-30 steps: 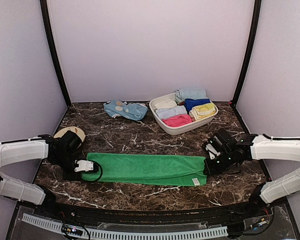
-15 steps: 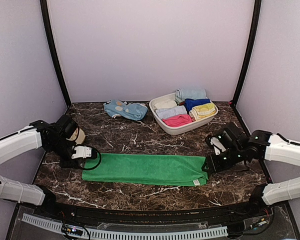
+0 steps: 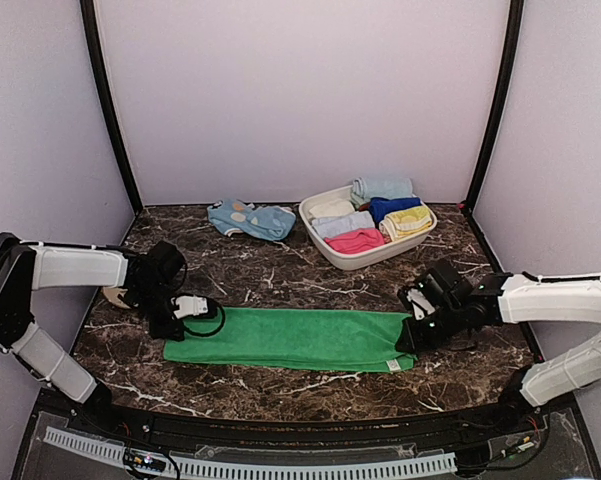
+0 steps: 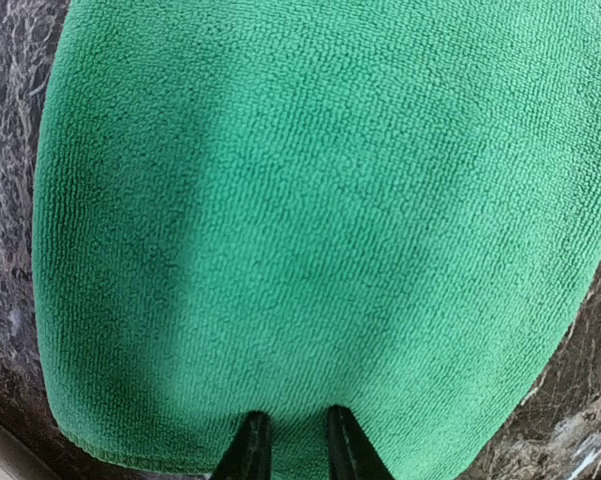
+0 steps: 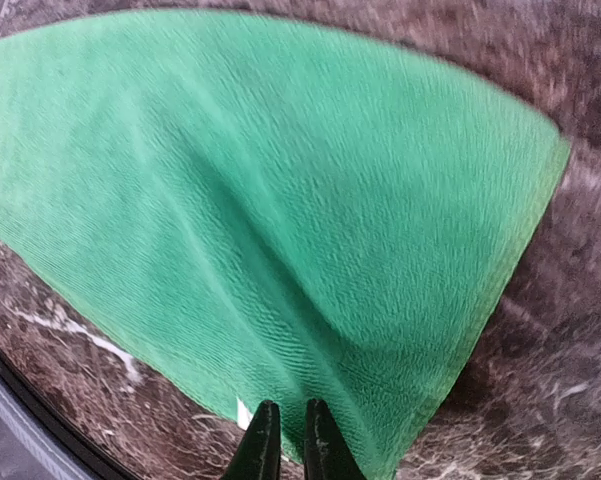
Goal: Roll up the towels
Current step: Smooth out the towel at the center of the board.
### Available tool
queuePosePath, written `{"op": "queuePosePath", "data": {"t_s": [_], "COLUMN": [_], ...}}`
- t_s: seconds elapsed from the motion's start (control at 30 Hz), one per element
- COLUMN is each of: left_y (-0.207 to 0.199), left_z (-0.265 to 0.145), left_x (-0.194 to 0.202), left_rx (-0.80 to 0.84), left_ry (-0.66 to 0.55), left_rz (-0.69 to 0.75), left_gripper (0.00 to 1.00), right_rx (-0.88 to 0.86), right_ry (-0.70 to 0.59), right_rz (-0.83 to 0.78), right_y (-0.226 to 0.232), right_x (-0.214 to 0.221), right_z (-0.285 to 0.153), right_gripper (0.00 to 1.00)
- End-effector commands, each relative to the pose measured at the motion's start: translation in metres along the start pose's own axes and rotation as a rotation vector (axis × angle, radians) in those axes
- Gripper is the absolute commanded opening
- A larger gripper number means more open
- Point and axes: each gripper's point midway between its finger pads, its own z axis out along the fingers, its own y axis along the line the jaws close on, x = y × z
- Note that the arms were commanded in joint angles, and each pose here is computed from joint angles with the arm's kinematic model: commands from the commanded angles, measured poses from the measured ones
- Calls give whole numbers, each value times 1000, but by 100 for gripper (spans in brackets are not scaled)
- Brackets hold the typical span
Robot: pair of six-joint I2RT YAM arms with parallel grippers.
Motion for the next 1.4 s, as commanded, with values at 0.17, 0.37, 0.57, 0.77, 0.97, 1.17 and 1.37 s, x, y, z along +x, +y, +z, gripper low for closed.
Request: {"op": "queuePosePath", "data": {"t_s": [0.17, 0.37, 0.57, 0.77, 0.97, 1.17, 1.37], "left_y": [3, 26, 40, 37, 36, 17, 10], "left_z": [23, 12, -13, -35, -55, -14, 21], "left_x": [41, 46, 24, 7, -7, 5, 43], "left_rx": [-121, -220, -266, -241, -227, -142, -181], "left_ry": [113, 118, 7, -74, -150, -80, 55], "left_rz": [61, 54, 22, 2, -19, -5, 37], "left_gripper": [20, 20, 24, 29, 30, 17, 8], "right_rx": [46, 36, -60, -73, -18, -17, 29], "right_ry": [37, 4, -117, -81, -21, -28, -35], "right_rz": [65, 13, -17, -6, 51, 83, 103], "right_y": [-25, -9, 25, 25, -11, -21, -40], "right_x": [39, 15, -36, -55, -47, -47, -49], "right_z": [6, -16, -38, 3, 38, 38, 35], "right_gripper": [11, 13, 19, 17, 13, 13, 12]}}
